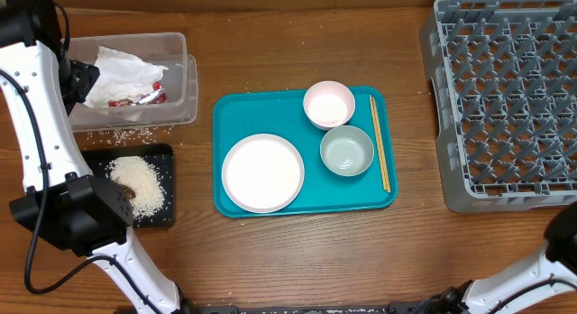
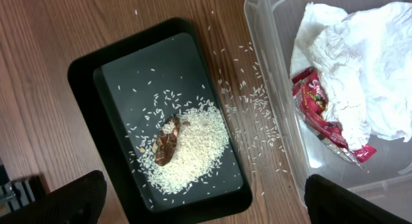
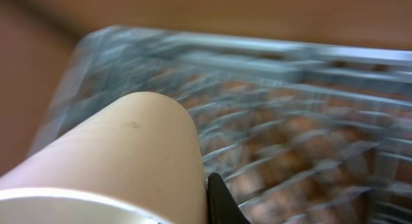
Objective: Sort waste into correct bins and load items into the dishwasher
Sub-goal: 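Lower the white cup into the rack's back-left slots and open the right gripper, then move the right gripper back over the pale green bowl on the teal tray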
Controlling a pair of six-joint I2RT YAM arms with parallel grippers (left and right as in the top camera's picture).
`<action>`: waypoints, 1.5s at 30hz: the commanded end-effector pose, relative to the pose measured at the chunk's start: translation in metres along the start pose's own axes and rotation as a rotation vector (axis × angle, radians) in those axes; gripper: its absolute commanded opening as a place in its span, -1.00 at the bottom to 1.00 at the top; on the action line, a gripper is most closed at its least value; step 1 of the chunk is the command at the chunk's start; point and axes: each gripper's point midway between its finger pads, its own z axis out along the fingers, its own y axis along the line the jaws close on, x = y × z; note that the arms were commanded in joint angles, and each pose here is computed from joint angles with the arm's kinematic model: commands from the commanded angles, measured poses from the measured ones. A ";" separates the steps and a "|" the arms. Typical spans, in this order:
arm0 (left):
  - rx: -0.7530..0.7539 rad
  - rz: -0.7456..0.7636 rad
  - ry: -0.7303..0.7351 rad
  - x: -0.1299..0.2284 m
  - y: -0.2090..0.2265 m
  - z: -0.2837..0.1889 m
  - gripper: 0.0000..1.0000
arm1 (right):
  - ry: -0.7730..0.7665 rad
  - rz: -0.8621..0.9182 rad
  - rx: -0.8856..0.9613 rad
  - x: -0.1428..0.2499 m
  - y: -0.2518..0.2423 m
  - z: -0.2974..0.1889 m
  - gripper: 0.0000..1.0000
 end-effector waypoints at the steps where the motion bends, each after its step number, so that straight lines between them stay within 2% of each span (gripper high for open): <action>1: 0.012 -0.009 -0.015 0.001 0.001 -0.008 1.00 | 0.171 -0.276 -0.452 0.032 0.073 -0.046 -0.92; 5: 0.012 -0.009 -0.015 0.001 0.001 -0.008 1.00 | 0.372 -0.344 -0.601 0.079 0.080 -0.066 -0.92; 9: 0.012 -0.007 -0.016 0.002 0.001 -0.009 1.00 | 0.518 -0.312 -0.537 0.109 0.062 -0.072 -0.92; 11: 0.013 -0.005 -0.016 0.002 0.000 -0.009 1.00 | 0.539 -0.307 -0.499 0.114 0.056 -0.072 -0.91; 12: 0.013 -0.005 -0.016 0.002 0.000 -0.009 1.00 | 0.544 -0.306 -0.470 0.115 0.052 -0.070 -0.78; 16: 0.013 -0.005 -0.016 0.002 0.000 -0.009 1.00 | 0.568 -0.270 -0.322 0.120 0.028 -0.065 -0.70; 20: 0.013 -0.005 -0.016 0.002 0.000 -0.009 1.00 | 0.601 -0.249 -0.216 0.127 0.010 -0.065 -0.69; 25: 0.013 -0.005 -0.016 0.002 0.000 -0.009 1.00 | 0.629 -0.244 -0.187 0.133 0.004 -0.068 -0.68; 28: 0.013 -0.005 -0.016 0.002 0.000 -0.009 1.00 | 0.660 -0.227 -0.247 0.138 0.014 -0.074 -0.68; 33: 0.013 -0.005 -0.016 0.002 0.000 -0.009 1.00 | 0.741 -0.291 -0.526 0.159 0.059 -0.100 -0.68; 39: 0.013 -0.005 -0.016 0.002 0.000 -0.009 1.00 | 0.766 -0.450 -0.503 0.202 0.090 -0.111 -0.65; 45: 0.013 -0.005 -0.016 0.002 0.000 -0.009 1.00 | 0.840 -0.565 -0.559 0.250 0.120 -0.145 -0.74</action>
